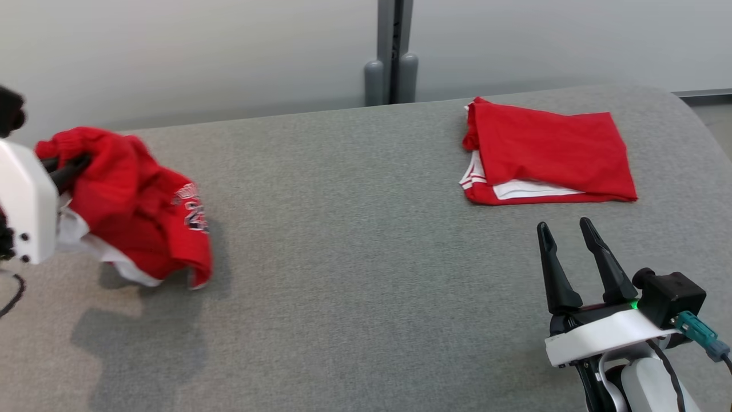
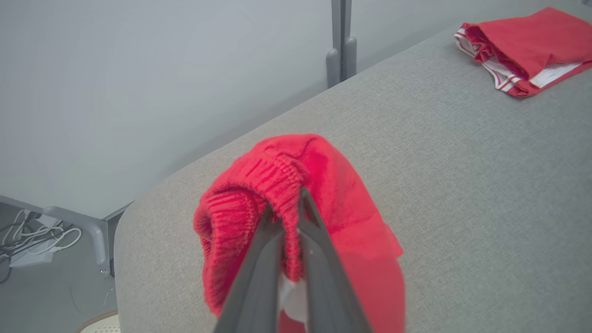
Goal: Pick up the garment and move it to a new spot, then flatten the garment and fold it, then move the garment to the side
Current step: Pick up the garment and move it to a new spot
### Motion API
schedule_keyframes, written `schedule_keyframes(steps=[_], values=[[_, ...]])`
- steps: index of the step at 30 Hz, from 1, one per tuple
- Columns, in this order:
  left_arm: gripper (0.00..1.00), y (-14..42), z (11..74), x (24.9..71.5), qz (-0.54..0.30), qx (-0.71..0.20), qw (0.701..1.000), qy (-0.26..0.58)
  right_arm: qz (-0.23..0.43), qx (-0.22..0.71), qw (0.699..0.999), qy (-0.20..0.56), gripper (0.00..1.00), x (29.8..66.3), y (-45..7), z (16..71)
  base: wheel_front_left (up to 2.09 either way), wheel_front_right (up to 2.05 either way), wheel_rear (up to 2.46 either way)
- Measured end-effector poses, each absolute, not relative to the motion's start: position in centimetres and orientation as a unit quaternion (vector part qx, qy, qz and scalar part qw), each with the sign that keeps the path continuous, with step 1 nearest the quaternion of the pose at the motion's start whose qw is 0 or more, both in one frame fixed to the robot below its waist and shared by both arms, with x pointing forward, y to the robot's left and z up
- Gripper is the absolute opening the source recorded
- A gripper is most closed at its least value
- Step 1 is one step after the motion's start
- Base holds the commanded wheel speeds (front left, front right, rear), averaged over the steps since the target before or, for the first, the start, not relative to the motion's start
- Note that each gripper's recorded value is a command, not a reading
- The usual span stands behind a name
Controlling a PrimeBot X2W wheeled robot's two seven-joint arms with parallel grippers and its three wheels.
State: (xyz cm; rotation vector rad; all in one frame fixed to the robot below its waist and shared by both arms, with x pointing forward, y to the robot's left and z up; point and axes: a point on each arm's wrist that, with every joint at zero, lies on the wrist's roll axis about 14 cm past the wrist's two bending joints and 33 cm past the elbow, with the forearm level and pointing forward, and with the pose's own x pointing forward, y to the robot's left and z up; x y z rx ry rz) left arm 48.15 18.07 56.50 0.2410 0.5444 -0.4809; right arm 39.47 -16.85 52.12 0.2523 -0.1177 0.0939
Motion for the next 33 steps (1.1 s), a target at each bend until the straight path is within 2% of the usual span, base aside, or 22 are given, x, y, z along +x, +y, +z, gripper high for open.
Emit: schedule_keyframes(steps=[5,12,17,20,24,31,33], values=[[0.0,12.4,58.9,48.9,-0.284,0.131,0.924,0.221,0.028,0.124,0.99,-0.066,1.0,38.6,-18.2,52.5,0.0,0.0,0.0],[0.0,3.5,61.6,47.6,-0.379,0.016,0.908,0.18,-0.003,0.124,0.99,-0.068,1.0,37.3,-20.2,52.5,0.0,0.0,0.0],[0.0,0.4,61.6,46.4,-0.418,-0.058,0.889,0.177,-0.019,0.121,0.99,-0.067,1.0,37.0,-21.3,52.3,0.0,0.0,0.0],[0.0,-0.2,60.5,46.1,-0.419,-0.102,0.883,0.186,-0.024,0.121,0.99,-0.063,1.0,37.0,-21.7,52.0,0.0,0.0,0.0],[0.0,1.1,55.9,45.9,-0.385,-0.139,0.883,0.23,-0.025,0.12,0.991,-0.055,1.0,37.2,-21.7,51.4,0.0,0.0,0.0],[0.0,6.8,46.5,45.3,-0.282,-0.151,0.897,0.304,-0.016,0.12,0.992,-0.04,1.0,37.8,-21.1,50.6,0.0,0.0,0.0],[0.04,8.3,44.7,45.0,-0.255,-0.161,0.9,0.313,-0.013,0.119,0.992,-0.041,1.0,38.1,-21.0,50.6,0.0,0.0,0.0]])
